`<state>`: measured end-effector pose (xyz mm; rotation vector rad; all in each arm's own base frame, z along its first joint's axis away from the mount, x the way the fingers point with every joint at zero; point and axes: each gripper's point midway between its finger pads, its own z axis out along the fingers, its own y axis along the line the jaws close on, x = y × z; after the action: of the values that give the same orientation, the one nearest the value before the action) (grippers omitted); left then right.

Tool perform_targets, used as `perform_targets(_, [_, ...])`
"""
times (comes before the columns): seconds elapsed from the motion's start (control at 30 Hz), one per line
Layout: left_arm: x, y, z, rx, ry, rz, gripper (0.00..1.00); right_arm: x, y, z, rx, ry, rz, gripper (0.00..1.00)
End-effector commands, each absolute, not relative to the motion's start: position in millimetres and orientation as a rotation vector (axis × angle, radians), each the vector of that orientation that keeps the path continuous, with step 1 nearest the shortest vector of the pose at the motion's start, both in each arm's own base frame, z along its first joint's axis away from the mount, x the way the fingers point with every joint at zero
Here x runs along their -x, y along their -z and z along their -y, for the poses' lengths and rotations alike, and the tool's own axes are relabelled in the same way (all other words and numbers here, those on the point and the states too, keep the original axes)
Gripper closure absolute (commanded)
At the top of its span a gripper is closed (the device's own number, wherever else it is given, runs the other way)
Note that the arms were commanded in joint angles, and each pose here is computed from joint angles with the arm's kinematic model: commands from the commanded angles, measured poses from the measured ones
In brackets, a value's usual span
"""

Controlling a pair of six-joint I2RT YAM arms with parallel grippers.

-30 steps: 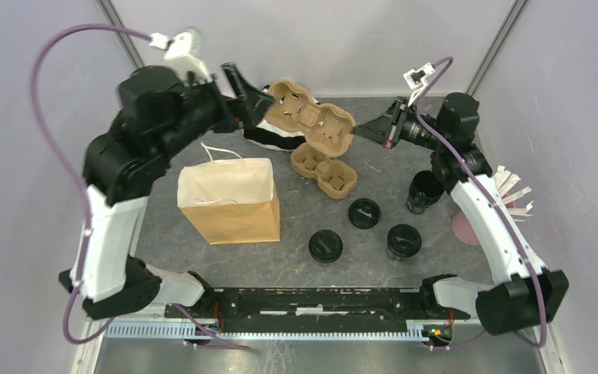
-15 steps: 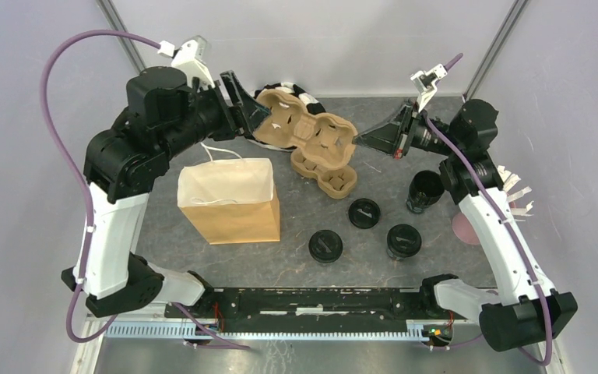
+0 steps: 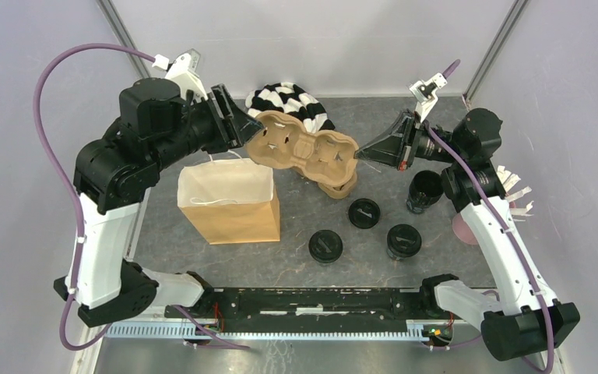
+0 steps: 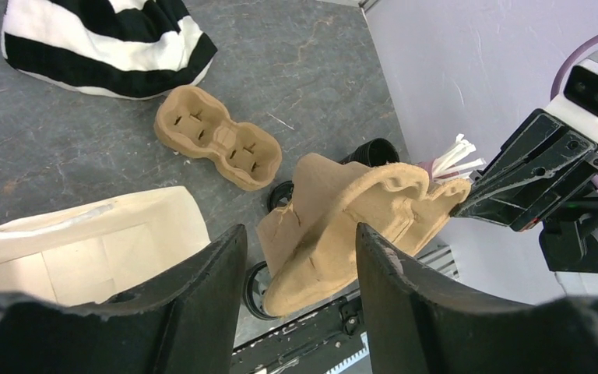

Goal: Pack the takeout coffee

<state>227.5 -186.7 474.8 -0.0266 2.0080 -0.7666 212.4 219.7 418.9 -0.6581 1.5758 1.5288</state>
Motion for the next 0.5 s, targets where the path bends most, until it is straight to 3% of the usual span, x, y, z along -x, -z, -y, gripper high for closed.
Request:
perform_targets(0.0, [-226.9, -474.4, 180.9, 0.078, 0.768, -2.001, 0.41, -201.8, -423.9, -219.6, 0.727, -1.537, -1.535, 1.0])
perform_targets(0.07, [-226.4, -470.2, 183.3, 0.07, 0.773, -2.017, 0.43, -201.9, -422.2, -219.7, 0.726, -1.541, -1.54, 1.0])
perform_targets(0.17, [-225.6, -467.4, 184.6, 0.065, 0.779, -2.022, 0.58, -203.2, -419.7, -219.8, 0.724, -1.543, -1.545, 1.0])
perform_targets(0.27, [-223.8, -466.5, 188.0, 0.05, 0.803, -2.02, 0.64, -205.3, -417.4, -220.3, 0.717, -1.547, -1.551, 1.0])
perform_targets(0.47, [-224.4, -465.4, 192.5, 0.046, 0.823, -2.024, 0.88, -213.7, -412.7, -220.9, 0.676, -1.55, -1.581, 1.0])
